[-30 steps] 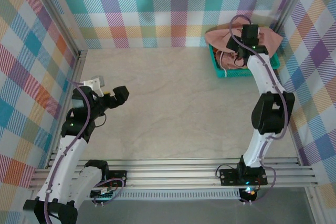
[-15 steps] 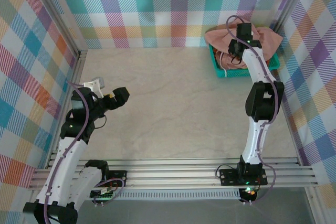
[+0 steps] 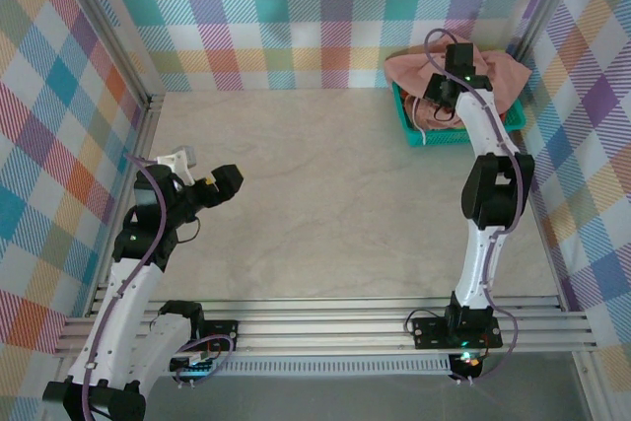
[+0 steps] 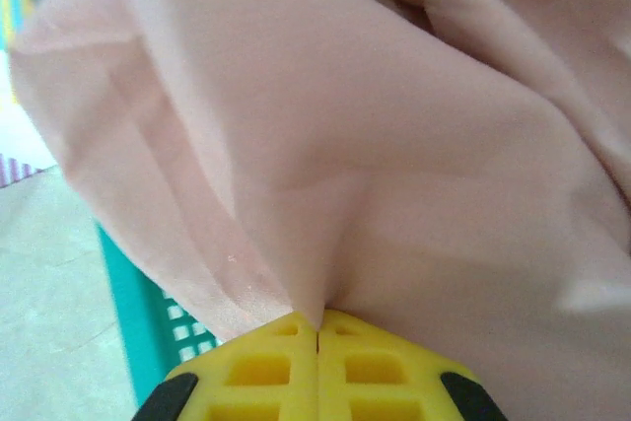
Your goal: Fold and stack the shorts
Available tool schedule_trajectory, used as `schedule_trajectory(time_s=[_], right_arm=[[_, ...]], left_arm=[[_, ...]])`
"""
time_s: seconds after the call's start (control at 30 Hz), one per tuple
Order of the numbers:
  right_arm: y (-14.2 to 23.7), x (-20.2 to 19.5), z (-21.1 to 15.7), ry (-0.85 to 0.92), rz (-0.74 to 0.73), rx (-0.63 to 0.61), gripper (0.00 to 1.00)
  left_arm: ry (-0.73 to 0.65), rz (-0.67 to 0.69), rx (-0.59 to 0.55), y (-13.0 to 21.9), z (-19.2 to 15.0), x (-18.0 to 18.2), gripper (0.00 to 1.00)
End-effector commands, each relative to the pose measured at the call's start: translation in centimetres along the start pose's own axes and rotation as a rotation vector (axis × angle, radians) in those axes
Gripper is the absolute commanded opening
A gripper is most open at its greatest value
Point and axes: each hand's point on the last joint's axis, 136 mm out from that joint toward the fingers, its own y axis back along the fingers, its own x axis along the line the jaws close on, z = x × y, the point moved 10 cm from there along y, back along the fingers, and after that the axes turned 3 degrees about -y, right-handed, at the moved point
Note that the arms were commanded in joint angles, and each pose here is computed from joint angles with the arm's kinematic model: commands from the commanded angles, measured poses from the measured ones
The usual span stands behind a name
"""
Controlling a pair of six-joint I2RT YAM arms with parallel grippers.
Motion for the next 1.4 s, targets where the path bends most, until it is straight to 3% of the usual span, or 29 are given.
schedule_trajectory(time_s=[0.0,0.27,0.47,0.63,0.8,0.93,0.97,1.13,1.27,1.37], right_arm=[[7.0,1.9,3.0,0.002,0.139,-0.167,0.0],[16.5,5.4,3.3,0.02,0.37,-0.321,0.0],[22.6,10.6,1.9,0.17,0.593,-0.362,0.0],[25.6,15.4,-2.2,0.339,0.742,-0.306,0.0],[25.1,19.9,-10.0,0.545,0.852,-0.12,0.0],[24.7,20.9,-14.8,0.595,0.971,0.053,0.55],[24.7,20.7,-15.2,0.575,0.991,0.081,0.59],[24.2,17.7,-15.7,0.571,0.817,0.028,0.7],[21.2,14.3,-16.1,0.521,0.622,0.107,0.73],[19.5,10.9,-15.8,0.376,0.548,0.155,0.74]], left_arm=[[0.0,-0.028,-0.013,0.3,0.2,-0.5,1.0],[0.001,-0.042,-0.017,0.4,0.2,-0.7,1.0],[0.001,-0.052,-0.029,0.4,0.4,-1.0,1.0],[-0.002,-0.059,-0.053,0.7,0.8,-1.3,1.0],[-0.006,-0.051,-0.09,1.2,1.5,-1.7,1.0],[-0.011,-0.028,-0.137,1.9,1.9,-1.9,1.0],[-0.012,-0.027,-0.146,2.1,2.0,-1.9,1.0],[0.001,-0.054,-0.144,1.6,2.3,-2.1,1.0],[0.029,-0.116,-0.057,-0.8,2.1,-2.7,1.0],[0.0,-0.158,0.039,-3.3,1.1,-4.2,0.99]])
